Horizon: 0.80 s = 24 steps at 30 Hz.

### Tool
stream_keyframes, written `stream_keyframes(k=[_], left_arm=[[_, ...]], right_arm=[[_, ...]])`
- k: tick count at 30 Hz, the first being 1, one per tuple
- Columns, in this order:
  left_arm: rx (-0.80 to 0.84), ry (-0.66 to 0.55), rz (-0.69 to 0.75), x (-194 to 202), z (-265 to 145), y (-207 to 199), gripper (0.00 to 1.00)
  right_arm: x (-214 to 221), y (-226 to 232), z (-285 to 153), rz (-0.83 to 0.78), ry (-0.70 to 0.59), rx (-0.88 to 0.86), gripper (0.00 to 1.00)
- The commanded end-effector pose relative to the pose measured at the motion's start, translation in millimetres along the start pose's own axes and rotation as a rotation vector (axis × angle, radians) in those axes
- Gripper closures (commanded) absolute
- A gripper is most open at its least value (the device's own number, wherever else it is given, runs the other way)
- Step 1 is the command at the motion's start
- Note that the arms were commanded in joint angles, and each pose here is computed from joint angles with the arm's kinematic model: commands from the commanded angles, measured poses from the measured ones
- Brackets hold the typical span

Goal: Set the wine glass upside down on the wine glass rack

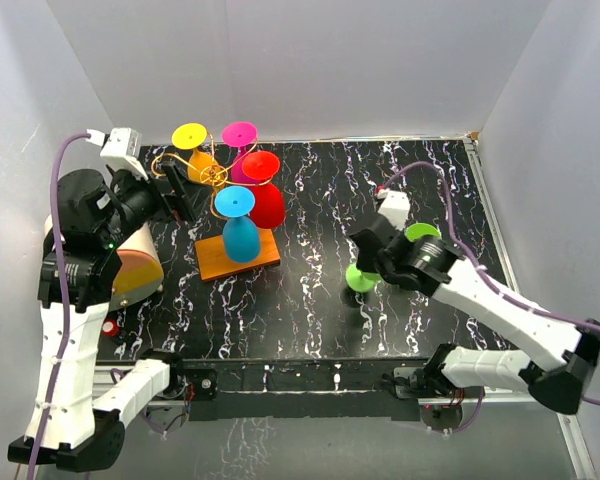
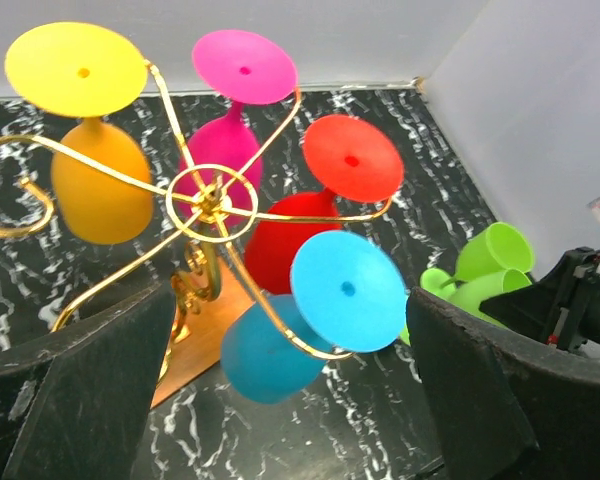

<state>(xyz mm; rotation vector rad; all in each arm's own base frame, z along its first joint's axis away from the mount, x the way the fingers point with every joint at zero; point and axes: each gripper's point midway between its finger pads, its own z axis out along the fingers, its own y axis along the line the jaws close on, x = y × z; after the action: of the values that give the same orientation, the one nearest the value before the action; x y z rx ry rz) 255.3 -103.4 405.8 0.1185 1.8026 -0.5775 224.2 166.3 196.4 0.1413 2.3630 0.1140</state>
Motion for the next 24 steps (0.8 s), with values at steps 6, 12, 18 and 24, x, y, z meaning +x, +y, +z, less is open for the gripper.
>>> stream_keyframes(k=[6,12,18,24], left_arm=[[0.389,-0.130,-0.156,-40.4,-14.6,-77.0,0.03],[0.547,-0.119,-0.256,-51.0,-14.1,-100.8,0.05],[0.645,-0.065,-0.484,-60.0,9.7,-107.5,0.13],[0.754,-0.075,-0.612,-73.8,29.5,-121.4,0.14]], right_arm=[[-156.6,34.4,-117.0,0.283,-0.613,-0.424,1.00],[-192.3,34.5,-169.8,0.356,-0.819,-0.599,1.00],[-205.0,26.9,-220.9,0.450,-0.977,-0.806,1.00],[-210.3,20.4,-246.1,0.510,-1.052,-0.904,1.00]])
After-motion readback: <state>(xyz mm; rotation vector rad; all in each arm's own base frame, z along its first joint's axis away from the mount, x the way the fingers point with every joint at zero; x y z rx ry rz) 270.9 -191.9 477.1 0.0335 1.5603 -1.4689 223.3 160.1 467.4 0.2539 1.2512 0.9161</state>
